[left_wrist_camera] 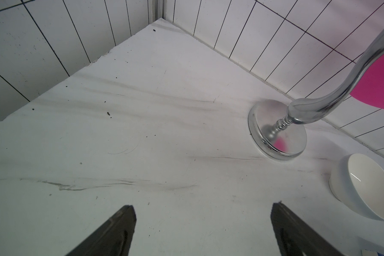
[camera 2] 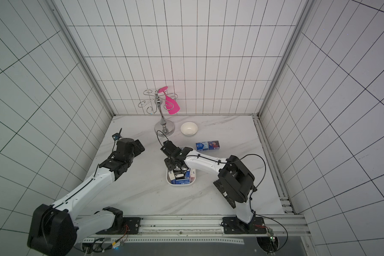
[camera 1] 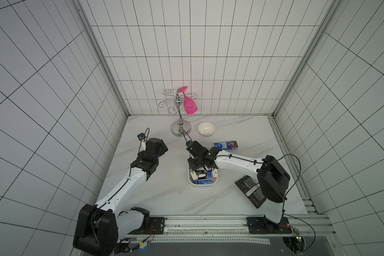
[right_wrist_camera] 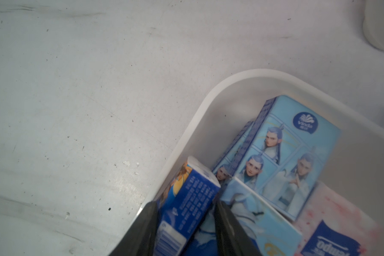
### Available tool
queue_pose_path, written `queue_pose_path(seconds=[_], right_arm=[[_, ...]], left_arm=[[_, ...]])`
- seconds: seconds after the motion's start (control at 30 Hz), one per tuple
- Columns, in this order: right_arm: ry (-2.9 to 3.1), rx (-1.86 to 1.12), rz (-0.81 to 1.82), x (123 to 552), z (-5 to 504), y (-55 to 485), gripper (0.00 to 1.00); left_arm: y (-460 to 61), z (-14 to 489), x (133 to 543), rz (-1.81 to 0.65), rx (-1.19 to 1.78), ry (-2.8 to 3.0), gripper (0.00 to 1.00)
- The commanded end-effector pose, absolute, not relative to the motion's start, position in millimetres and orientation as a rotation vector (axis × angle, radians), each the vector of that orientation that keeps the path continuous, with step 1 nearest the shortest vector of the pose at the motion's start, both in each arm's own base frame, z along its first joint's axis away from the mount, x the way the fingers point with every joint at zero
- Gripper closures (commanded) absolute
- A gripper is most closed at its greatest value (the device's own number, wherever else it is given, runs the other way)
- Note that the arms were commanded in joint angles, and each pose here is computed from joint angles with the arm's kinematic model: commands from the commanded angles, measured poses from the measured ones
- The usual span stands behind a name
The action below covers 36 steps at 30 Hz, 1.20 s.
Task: Take the pocket tissues out of the storage box
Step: Pick up the pocket tissues from the storage box.
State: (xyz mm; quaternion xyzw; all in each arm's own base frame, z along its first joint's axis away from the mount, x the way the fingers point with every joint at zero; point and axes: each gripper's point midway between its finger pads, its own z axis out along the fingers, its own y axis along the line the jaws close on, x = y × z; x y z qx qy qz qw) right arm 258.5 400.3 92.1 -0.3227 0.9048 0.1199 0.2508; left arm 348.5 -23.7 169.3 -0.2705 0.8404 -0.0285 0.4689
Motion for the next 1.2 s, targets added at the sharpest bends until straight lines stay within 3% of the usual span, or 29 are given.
queue_pose_path(seconds=[0.0, 0.17, 0.57, 0.63, 0.93, 1.17], right_arm=[[2.550, -0.882, 0.216, 256, 73, 381, 0.54], [2.584, -0.897, 0.219, 253, 60, 383, 0.56], [2.587, -0.901, 0.218, 252, 63, 380, 0.78], [2.559, -0.886, 0.239, 254, 75, 382, 0.83], [2.400, -0.800, 0.385, 261, 150, 384, 0.87], [2.342, -0.684, 0.380, 280, 184, 350, 0.89]], left_arm=[[-23, 170, 346, -0.081, -0.667, 2.057, 0.01], [-23, 169, 345, -0.080, -0.667, 2.059, 0.01], [-23, 169, 345, -0.084, -0.666, 2.061, 0.01], [-24, 169, 346, -0.091, -0.666, 2.060, 0.01], [-28, 170, 348, -0.104, -0.660, 2.072, 0.02], [-30, 172, 351, -0.113, -0.651, 2.075, 0.02]])
